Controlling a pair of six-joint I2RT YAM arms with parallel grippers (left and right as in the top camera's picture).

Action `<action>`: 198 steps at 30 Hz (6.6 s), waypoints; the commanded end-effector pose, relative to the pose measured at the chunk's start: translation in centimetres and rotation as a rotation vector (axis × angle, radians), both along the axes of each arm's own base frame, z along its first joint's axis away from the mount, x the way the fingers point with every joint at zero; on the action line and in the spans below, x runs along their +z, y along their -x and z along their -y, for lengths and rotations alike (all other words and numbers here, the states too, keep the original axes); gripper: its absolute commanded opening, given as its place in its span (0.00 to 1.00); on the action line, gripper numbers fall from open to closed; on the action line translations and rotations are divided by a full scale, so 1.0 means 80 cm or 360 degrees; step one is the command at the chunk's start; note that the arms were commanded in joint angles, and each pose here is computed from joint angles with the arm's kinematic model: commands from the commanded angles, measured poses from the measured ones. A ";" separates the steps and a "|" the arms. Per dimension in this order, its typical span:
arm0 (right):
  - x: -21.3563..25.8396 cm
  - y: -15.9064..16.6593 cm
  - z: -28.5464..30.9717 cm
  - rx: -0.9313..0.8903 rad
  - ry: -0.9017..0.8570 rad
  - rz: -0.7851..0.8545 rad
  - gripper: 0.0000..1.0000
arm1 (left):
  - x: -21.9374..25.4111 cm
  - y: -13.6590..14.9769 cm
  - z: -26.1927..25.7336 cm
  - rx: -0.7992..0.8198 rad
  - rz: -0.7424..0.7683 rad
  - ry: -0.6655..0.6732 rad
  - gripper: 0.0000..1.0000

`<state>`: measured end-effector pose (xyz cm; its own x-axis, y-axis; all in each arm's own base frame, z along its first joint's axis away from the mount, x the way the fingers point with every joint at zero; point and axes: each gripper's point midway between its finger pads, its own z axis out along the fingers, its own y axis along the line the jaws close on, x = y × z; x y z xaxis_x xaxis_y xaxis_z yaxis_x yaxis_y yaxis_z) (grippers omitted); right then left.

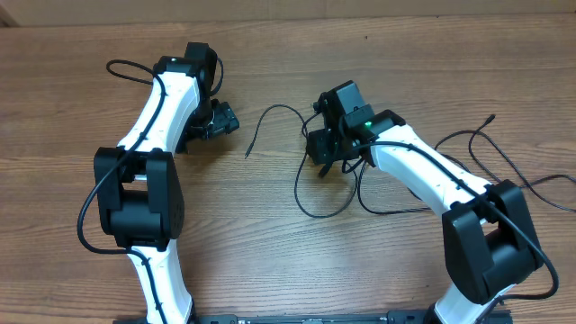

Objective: Untangle cables

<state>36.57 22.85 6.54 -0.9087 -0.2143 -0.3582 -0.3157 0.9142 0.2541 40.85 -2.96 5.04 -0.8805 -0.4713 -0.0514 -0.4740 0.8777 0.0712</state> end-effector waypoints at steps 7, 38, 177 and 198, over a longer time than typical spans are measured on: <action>-0.034 0.025 -0.045 -0.0018 0.0096 -0.0022 0.56 | -0.006 0.003 -0.003 0.0001 -0.0020 -0.0028 1.00; -0.096 -0.013 -0.032 -0.0351 0.0289 0.0126 0.14 | -0.006 0.002 -0.003 0.0001 -0.0019 -0.0028 0.99; 0.160 -0.027 0.260 -0.1057 0.0181 0.0226 1.00 | -0.006 0.003 -0.003 0.0001 -0.0020 -0.0028 1.00; 0.160 -0.027 0.260 -0.1057 0.0181 0.0226 1.00 | -0.006 0.002 -0.003 0.0001 -0.0019 -0.0028 0.99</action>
